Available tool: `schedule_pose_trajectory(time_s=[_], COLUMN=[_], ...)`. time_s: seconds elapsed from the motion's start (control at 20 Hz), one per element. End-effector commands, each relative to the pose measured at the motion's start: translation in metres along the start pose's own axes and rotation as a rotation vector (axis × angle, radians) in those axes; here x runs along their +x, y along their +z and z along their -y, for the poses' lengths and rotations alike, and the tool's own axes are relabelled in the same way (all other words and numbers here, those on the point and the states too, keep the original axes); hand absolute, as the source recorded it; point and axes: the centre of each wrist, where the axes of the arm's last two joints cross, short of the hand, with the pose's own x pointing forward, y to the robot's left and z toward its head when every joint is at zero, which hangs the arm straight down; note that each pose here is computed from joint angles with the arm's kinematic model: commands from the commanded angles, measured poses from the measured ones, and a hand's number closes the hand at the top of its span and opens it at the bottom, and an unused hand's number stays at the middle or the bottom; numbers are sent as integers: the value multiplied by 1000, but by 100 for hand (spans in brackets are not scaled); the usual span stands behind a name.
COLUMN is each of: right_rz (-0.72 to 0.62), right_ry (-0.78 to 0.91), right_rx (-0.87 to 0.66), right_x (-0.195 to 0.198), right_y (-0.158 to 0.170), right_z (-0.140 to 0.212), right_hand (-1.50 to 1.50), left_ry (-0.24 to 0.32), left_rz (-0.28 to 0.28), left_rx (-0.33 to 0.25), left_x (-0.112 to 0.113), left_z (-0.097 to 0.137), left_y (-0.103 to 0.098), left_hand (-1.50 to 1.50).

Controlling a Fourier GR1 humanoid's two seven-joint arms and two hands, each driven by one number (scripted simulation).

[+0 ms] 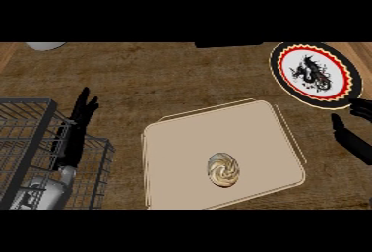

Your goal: Pick the cupcake from the tray and place it in the plate

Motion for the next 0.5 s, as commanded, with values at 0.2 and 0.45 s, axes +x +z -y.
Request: schedule_pose_trajectory(time_s=[0.2, 0.45], right_rz=[91, 7], right_ry=[-5, 147], right_rx=[-198, -52], right_x=[20, 33], right_y=[54, 84], right_z=[-11, 3], right_hand=[-150, -150], left_ry=[228, 218], left_rz=[-330, -322], left_rx=[-140, -134], left_x=[-40, -43], left_z=[28, 18], left_y=[31, 29], left_hand=[0, 0])
